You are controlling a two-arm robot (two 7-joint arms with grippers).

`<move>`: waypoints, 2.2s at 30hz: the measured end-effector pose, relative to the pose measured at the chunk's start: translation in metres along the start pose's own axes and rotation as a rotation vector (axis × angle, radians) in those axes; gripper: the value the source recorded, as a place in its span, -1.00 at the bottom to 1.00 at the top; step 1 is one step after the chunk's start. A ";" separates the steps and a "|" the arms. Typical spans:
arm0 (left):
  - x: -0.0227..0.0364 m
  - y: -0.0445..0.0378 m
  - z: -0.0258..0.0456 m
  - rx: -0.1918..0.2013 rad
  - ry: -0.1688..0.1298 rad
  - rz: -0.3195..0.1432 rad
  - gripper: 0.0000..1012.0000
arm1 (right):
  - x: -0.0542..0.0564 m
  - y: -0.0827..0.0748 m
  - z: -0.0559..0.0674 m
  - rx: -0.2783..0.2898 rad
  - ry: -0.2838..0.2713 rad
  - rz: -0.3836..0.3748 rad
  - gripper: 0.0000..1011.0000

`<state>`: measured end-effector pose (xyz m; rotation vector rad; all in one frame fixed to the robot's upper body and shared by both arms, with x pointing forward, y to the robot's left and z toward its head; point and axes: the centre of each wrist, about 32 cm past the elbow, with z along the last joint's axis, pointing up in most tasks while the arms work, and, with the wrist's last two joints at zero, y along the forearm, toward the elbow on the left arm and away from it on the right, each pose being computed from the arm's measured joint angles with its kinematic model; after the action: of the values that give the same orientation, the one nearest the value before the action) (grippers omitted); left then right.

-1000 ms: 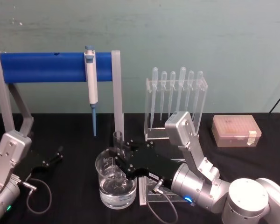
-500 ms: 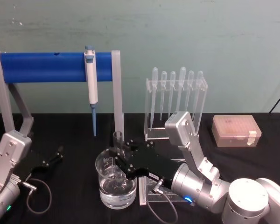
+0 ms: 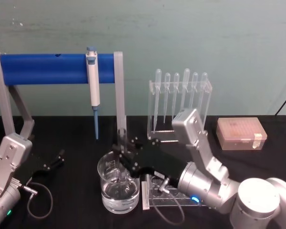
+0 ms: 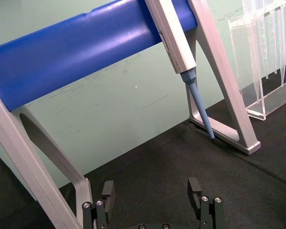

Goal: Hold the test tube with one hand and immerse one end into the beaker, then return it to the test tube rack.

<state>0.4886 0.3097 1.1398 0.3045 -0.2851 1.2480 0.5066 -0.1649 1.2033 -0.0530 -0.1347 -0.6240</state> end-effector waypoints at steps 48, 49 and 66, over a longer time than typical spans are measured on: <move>0.0000 0.0000 0.0000 0.000 0.000 0.000 0.98 | 0.029 -0.074 0.042 -0.008 0.007 -0.230 -0.55; 0.0000 0.0000 0.0000 0.000 0.000 0.000 0.98 | 0.030 -0.073 0.039 -0.012 0.012 -0.234 -0.55; 0.0000 0.0000 0.0000 0.000 0.000 0.000 0.98 | 0.034 -0.060 0.026 -0.029 0.027 -0.247 -0.55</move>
<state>0.4886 0.3097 1.1398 0.3045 -0.2850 1.2480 0.4963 -0.2307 1.2343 -0.0564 -0.1071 -0.8733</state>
